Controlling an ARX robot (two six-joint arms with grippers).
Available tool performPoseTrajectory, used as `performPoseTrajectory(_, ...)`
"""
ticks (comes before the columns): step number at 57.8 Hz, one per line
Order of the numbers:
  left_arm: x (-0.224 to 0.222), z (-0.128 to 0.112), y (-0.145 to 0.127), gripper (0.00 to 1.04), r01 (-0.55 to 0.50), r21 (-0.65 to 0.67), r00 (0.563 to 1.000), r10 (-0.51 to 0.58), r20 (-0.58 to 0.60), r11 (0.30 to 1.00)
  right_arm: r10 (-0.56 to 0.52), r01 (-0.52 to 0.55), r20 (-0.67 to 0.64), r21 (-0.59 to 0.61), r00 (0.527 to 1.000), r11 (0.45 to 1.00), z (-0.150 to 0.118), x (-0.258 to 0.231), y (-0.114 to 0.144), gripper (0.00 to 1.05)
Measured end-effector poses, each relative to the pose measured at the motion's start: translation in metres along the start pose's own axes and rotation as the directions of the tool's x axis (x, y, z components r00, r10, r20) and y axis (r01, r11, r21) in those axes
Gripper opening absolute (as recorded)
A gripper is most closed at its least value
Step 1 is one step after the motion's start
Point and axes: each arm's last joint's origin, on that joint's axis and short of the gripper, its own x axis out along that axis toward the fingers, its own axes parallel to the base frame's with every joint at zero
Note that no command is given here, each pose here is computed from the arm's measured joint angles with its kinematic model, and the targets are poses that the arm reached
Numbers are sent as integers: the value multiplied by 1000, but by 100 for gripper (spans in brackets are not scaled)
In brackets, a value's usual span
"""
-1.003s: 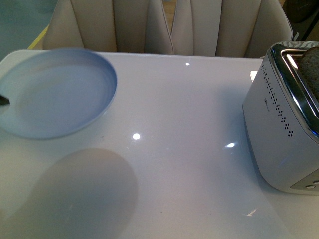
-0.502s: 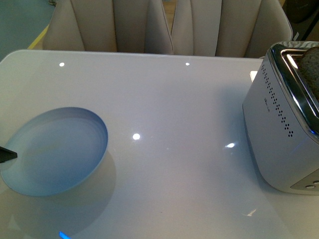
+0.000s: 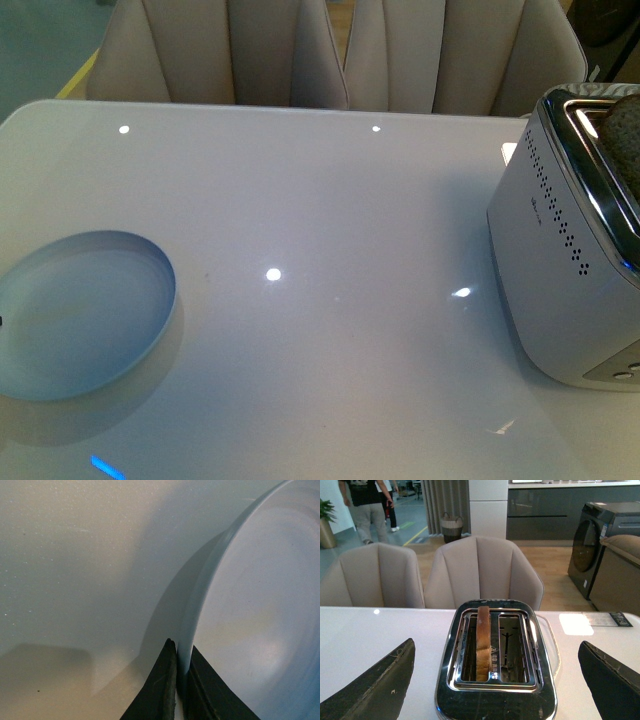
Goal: Left arm holds plate, right arm toasts bread
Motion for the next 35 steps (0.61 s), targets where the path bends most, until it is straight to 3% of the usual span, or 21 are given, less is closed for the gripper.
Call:
performPoseTrajectory(16,5,-2,3,4,10,18,1000,-10,-5,1000,0,0,0,0,1000,1000,0,0,0,96)
performPoseTrajectory(35,-1,4,-1,57,13,35,1000,-13,21,999,0,0,0,0,1000,1000,0,0,0,96)
